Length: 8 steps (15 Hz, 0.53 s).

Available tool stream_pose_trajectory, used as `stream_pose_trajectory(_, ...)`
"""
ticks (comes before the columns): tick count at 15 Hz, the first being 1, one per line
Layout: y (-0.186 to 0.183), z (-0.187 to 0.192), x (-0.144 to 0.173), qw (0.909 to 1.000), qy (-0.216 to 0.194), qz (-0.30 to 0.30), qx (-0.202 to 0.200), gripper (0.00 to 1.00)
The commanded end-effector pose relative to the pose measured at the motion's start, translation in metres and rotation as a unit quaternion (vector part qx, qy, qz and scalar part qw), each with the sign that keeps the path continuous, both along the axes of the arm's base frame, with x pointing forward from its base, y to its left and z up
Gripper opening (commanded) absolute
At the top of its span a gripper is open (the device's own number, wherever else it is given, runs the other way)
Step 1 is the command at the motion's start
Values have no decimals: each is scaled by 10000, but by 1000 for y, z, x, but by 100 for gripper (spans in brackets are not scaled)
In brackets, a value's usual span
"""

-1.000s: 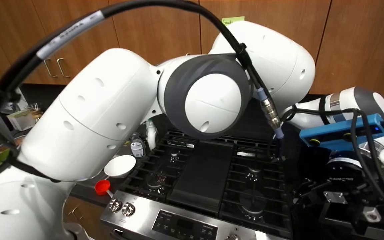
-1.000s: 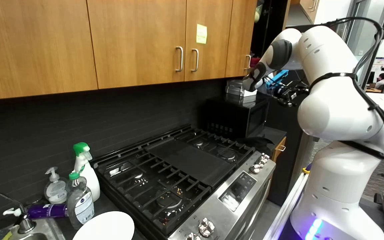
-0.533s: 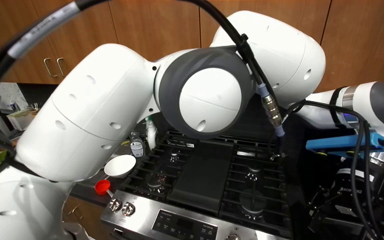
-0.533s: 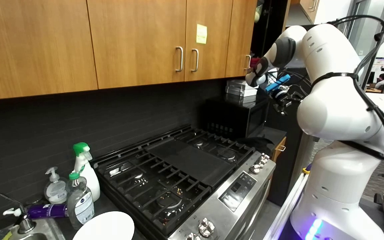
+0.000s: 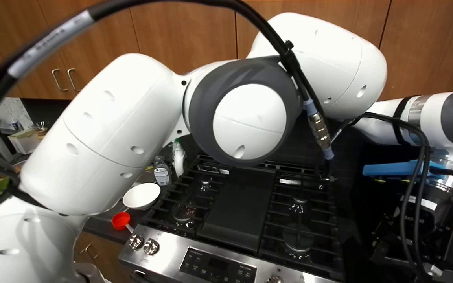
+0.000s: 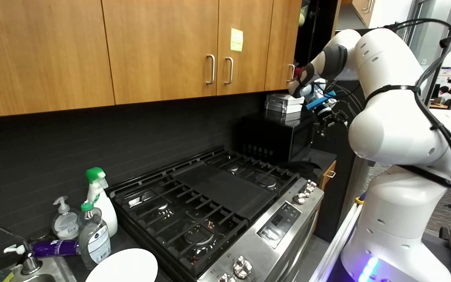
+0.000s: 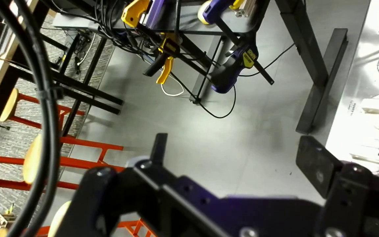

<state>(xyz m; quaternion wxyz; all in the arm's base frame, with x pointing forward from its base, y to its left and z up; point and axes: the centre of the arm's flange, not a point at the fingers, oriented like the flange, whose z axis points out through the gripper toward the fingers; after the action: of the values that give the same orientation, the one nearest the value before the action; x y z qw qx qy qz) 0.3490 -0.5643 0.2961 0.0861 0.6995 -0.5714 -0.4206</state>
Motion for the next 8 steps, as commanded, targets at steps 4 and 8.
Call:
stream_pose_trajectory(4, 31, 8, -37, 9884, -910, 570, -1079, 100)
stream_pose_trajectory(8, 30, 7, -53, 9700, -1516, 578, -1808, 100)
